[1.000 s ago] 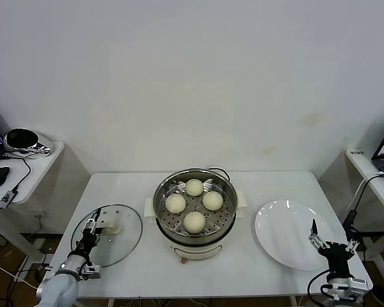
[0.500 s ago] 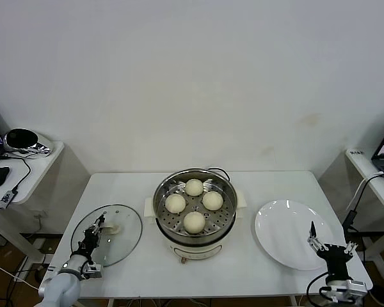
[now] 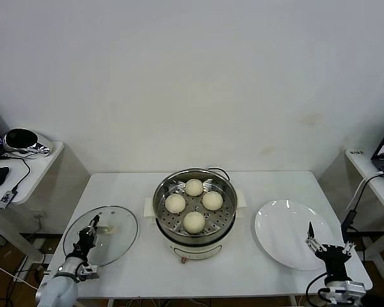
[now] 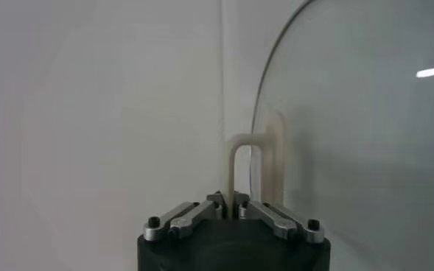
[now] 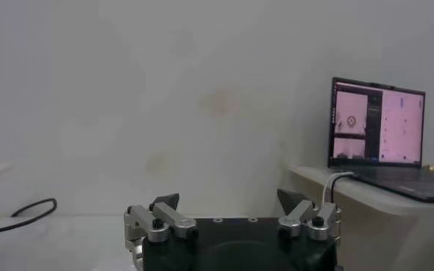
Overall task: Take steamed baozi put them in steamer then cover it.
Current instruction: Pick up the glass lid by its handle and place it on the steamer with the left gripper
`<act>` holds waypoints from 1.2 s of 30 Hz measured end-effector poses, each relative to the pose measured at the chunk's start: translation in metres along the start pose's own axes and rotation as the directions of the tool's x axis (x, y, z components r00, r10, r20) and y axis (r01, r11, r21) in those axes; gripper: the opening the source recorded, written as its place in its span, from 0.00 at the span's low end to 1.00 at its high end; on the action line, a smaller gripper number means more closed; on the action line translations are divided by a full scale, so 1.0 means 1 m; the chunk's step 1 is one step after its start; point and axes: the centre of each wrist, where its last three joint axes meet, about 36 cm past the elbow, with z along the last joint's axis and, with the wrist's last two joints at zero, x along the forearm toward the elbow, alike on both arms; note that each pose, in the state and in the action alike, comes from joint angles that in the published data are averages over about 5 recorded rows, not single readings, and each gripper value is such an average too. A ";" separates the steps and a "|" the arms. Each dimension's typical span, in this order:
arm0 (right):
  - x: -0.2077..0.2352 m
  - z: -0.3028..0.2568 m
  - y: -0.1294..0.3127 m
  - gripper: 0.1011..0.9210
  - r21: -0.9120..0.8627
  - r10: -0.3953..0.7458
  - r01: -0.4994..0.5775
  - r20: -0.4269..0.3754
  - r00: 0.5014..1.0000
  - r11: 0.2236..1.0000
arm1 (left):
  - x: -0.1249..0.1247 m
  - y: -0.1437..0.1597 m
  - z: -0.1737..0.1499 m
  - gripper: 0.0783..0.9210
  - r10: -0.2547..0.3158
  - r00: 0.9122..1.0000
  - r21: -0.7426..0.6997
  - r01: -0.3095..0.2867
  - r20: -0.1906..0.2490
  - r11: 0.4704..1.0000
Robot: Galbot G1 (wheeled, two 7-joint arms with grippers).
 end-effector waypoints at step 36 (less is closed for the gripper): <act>0.008 0.012 0.029 0.88 0.092 -0.053 0.052 0.008 0.999 0.994 | 0.033 0.188 -0.172 0.08 -0.134 0.990 0.092 0.130 0.037 0.987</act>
